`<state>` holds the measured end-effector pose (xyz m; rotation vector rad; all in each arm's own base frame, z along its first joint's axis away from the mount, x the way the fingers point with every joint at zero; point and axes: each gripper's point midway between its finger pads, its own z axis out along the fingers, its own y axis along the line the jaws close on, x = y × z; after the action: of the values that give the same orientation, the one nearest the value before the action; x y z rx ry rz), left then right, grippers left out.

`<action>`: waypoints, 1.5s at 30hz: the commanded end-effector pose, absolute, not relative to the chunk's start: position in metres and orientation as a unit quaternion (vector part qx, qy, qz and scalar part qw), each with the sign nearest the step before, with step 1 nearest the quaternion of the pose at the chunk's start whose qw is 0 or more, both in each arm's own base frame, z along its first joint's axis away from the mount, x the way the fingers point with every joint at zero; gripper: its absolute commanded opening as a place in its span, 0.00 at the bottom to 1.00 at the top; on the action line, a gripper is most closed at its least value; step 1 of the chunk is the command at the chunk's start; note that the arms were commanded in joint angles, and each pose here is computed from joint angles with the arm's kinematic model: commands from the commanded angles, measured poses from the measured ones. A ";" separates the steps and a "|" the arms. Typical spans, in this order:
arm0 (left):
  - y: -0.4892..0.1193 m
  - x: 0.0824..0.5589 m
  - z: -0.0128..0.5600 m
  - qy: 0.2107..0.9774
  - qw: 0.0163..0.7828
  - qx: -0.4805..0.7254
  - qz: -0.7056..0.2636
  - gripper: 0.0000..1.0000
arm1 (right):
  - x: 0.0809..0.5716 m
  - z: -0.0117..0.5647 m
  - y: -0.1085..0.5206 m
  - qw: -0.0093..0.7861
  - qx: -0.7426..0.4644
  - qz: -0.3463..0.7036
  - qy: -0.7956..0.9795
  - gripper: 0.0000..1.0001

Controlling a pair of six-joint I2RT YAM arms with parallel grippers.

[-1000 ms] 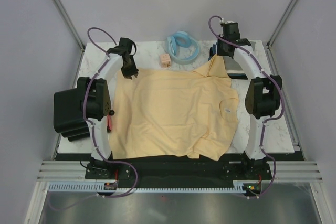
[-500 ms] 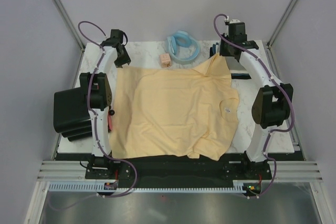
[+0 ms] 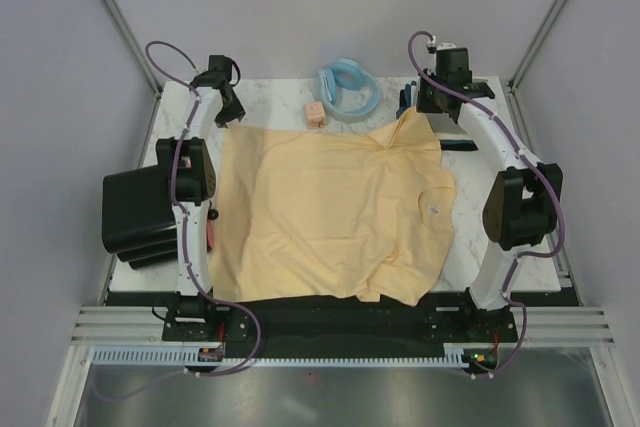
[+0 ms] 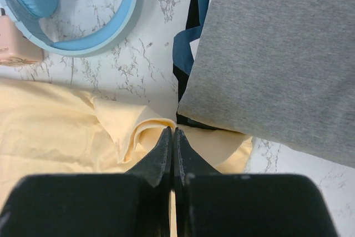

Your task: Fold and stack the t-shirts

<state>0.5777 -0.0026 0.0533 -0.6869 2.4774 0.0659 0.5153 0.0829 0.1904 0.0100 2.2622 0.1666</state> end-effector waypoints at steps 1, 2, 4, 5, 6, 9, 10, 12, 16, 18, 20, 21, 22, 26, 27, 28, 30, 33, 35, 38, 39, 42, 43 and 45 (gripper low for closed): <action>0.017 0.593 0.073 0.906 0.314 -0.283 0.038 0.50 | 0.510 0.238 0.081 0.474 0.000 0.076 0.878 0.00; 0.017 0.595 0.074 0.905 0.316 -0.283 0.037 0.50 | 0.508 0.240 0.080 0.476 0.001 0.075 0.876 0.00; 0.021 0.597 0.071 0.905 0.315 -0.285 0.036 0.51 | 0.506 0.238 0.080 0.473 0.000 0.074 0.878 0.00; 0.020 0.597 0.070 0.906 0.313 -0.283 0.031 0.51 | 0.506 0.239 0.079 0.475 0.001 0.073 0.877 0.00; 0.019 0.596 0.069 0.907 0.310 -0.284 0.031 0.51 | 0.506 0.240 0.077 0.475 0.002 0.072 0.877 0.00; 0.018 0.591 0.063 0.911 0.298 -0.283 0.032 0.51 | 0.505 0.244 0.076 0.479 0.005 0.072 0.875 0.00; 0.018 0.589 0.059 0.913 0.292 -0.282 0.033 0.51 | 0.505 0.247 0.077 0.482 0.004 0.075 0.873 0.00; 0.016 0.585 0.051 0.917 0.280 -0.283 0.032 0.51 | 0.504 0.249 0.076 0.483 0.007 0.076 0.872 0.00; 0.011 0.580 0.033 0.924 0.256 -0.284 0.024 0.50 | 0.501 0.257 0.075 0.488 0.008 0.080 0.869 0.00; 0.011 0.578 0.024 0.925 0.248 -0.286 0.027 0.50 | 0.500 0.256 0.075 0.487 0.008 0.084 0.869 0.00; 0.011 0.578 0.021 0.926 0.244 -0.286 0.026 0.50 | 0.499 0.259 0.075 0.490 0.009 0.086 0.868 0.00; 0.010 0.578 0.017 0.927 0.242 -0.286 0.026 0.50 | 0.497 0.260 0.076 0.489 0.008 0.089 0.868 0.00; 0.010 0.578 0.016 0.928 0.239 -0.284 0.025 0.50 | 0.497 0.263 0.075 0.492 0.009 0.089 0.866 0.00; 0.009 0.583 0.023 0.926 0.249 -0.285 0.020 0.49 | 0.495 0.265 0.072 0.493 0.012 0.091 0.865 0.00; 0.007 0.583 0.025 0.925 0.250 -0.285 0.017 0.49 | 0.495 0.265 0.073 0.493 0.011 0.093 0.865 0.00; 0.007 0.582 0.027 0.925 0.248 -0.286 0.015 0.47 | 0.494 0.266 0.072 0.494 0.011 0.093 0.864 0.00; 0.007 0.580 0.030 0.926 0.247 -0.286 0.013 0.33 | 0.495 0.268 0.071 0.495 0.013 0.095 0.864 0.00; 0.005 0.574 0.027 0.930 0.234 -0.284 0.014 0.24 | 0.496 0.268 0.072 0.495 0.014 0.099 0.863 0.00; 0.001 0.571 0.026 0.933 0.225 -0.281 0.004 0.10 | 0.497 0.271 0.073 0.498 0.013 0.103 0.861 0.00; -0.007 0.569 0.028 0.935 0.219 -0.278 -0.016 0.02 | 0.497 0.270 0.072 0.497 0.015 0.105 0.861 0.00; -0.008 0.571 0.030 0.935 0.222 -0.277 -0.022 0.02 | 0.497 0.269 0.072 0.495 0.016 0.105 0.862 0.00; -0.014 0.578 0.042 0.934 0.236 -0.264 -0.040 0.02 | 0.497 0.264 0.071 0.491 0.017 0.102 0.865 0.00; -0.014 0.580 0.048 0.933 0.244 -0.262 -0.041 0.02 | 0.496 0.262 0.069 0.489 0.019 0.100 0.866 0.00; -0.011 0.584 0.066 0.929 0.266 -0.254 -0.038 0.02 | 0.495 0.257 0.063 0.488 0.026 0.089 0.868 0.00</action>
<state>0.5760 -0.0029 0.0250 -0.7377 2.5680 -0.0335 0.4971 0.0716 0.2393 0.0345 2.1696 0.2290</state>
